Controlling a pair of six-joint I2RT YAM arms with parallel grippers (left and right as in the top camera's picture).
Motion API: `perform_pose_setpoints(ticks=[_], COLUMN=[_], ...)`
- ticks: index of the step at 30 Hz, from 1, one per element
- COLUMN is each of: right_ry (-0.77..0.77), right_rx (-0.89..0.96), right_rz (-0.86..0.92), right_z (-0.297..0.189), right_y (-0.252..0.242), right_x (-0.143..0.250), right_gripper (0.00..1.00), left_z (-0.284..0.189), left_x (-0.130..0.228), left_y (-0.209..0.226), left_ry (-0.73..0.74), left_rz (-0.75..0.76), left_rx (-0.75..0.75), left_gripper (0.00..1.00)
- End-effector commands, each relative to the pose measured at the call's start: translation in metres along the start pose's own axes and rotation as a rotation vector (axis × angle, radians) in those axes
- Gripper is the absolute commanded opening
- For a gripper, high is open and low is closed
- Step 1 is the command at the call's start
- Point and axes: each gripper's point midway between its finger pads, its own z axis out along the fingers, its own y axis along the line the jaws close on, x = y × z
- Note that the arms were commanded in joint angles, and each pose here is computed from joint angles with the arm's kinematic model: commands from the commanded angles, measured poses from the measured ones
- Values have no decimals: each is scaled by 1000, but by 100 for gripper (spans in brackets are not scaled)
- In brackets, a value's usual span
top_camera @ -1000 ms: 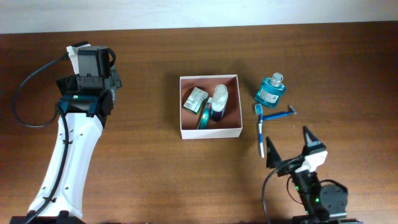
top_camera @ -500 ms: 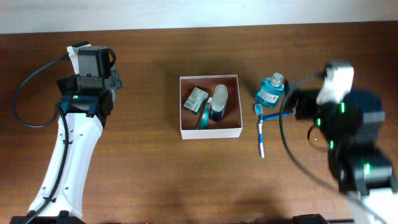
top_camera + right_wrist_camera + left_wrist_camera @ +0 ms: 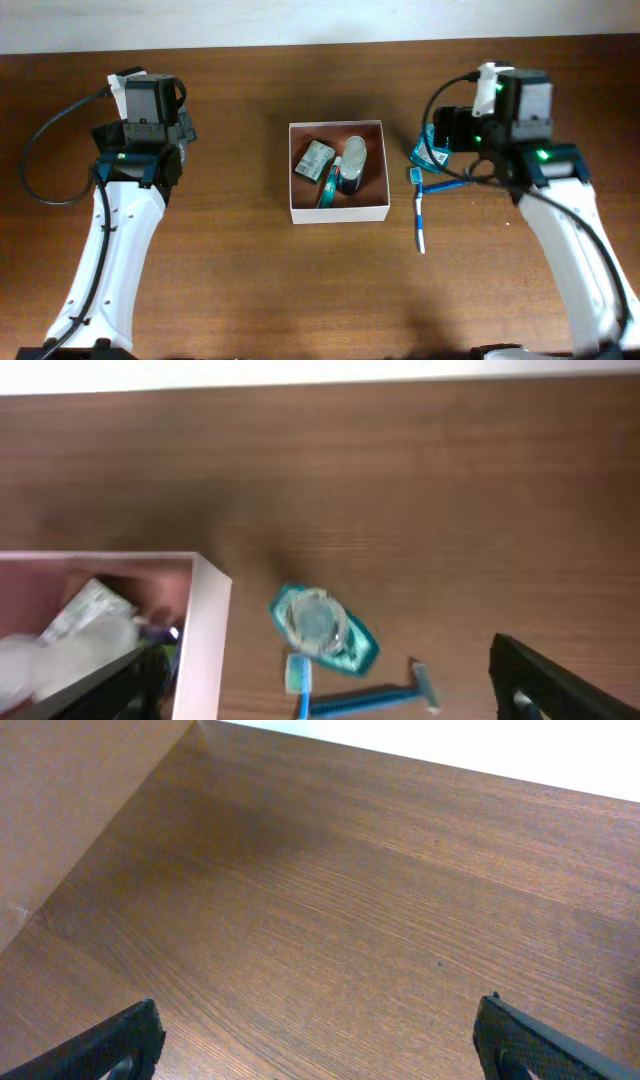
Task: Pack container
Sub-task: 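Move the right gripper to the blue mouthwash bottle and grasp it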
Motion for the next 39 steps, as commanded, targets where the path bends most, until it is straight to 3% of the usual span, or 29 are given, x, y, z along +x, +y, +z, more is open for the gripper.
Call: perform_pose_setpoints(ticks=[1, 12, 25, 35, 39], right_ry=[26, 112, 120, 104, 85], right_rx=[14, 69, 90, 88, 87], right_rz=[19, -17, -20, -19, -22], right_z=[26, 77, 80, 79, 75], right_y=[-2, 0, -3, -3, -3], right_x=[2, 26, 29, 24, 19], right_gripper=[89, 86, 41, 35, 24], left_z=[1, 1, 1, 1, 1], left_x=[-2, -2, -2, -2, -2], left_y=[0, 0, 0, 0, 0], left_ry=[-2, -2, -2, -2, -2], left_rz=[-6, -6, -6, -6, -6], left_rx=[-1, -1, -1, -1, -1], left_gripper=[99, 100, 99, 99, 99])
